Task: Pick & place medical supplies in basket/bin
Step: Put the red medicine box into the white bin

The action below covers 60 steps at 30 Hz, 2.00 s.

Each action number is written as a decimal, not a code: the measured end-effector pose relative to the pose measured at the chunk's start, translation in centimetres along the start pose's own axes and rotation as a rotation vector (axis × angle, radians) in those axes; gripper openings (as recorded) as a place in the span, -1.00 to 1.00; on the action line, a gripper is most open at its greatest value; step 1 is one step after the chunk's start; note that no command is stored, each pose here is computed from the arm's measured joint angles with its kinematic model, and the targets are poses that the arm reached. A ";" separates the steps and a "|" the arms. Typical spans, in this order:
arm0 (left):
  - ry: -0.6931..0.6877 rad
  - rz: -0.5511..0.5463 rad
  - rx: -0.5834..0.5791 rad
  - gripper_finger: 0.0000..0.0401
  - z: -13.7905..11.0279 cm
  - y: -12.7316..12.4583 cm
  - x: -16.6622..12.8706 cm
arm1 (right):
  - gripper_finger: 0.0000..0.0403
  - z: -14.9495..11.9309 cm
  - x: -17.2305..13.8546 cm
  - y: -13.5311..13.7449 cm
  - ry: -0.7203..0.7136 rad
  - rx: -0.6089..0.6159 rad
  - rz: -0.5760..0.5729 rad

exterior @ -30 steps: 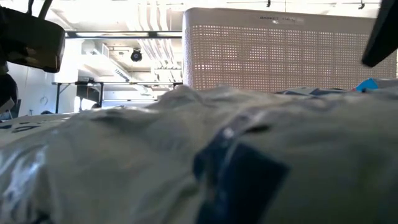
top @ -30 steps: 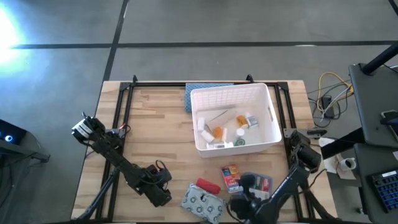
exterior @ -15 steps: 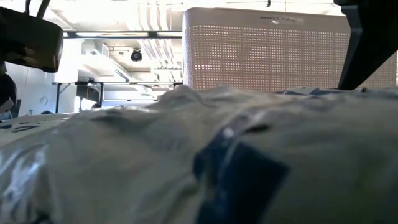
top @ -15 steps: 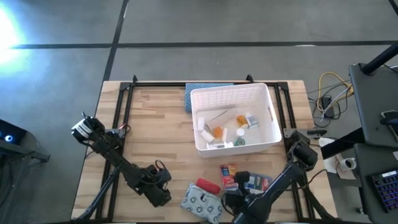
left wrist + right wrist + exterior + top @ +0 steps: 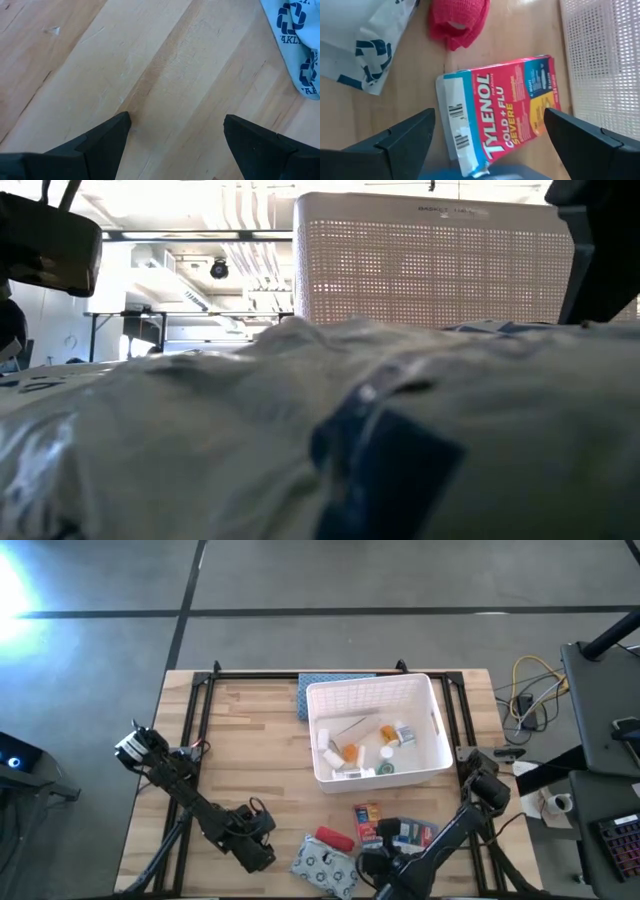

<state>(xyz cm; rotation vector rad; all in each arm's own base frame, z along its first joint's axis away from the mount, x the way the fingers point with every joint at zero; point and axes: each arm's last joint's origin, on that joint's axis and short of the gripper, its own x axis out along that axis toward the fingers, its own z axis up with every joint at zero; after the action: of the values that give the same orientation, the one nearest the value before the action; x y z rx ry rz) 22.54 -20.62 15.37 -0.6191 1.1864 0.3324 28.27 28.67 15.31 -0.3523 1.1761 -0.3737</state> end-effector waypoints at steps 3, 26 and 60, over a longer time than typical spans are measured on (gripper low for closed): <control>0.000 0.000 0.000 0.54 0.0 0.0 0.0 | 0.81 -0.3 0.5 0.2 -0.005 0.005 0.005; 0.003 -0.001 0.000 0.54 0.0 0.0 0.0 | -0.19 0.9 4.2 -2.2 0.068 0.116 -0.063; -0.037 0.002 0.006 0.54 0.1 0.0 0.0 | -0.96 1.3 -15.8 -24.0 -0.355 0.840 0.363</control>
<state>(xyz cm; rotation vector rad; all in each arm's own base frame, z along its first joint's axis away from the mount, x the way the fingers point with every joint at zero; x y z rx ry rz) 22.61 -20.62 15.37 -0.6040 1.1522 0.3410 21.73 14.76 39.63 0.5052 0.6331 -0.4296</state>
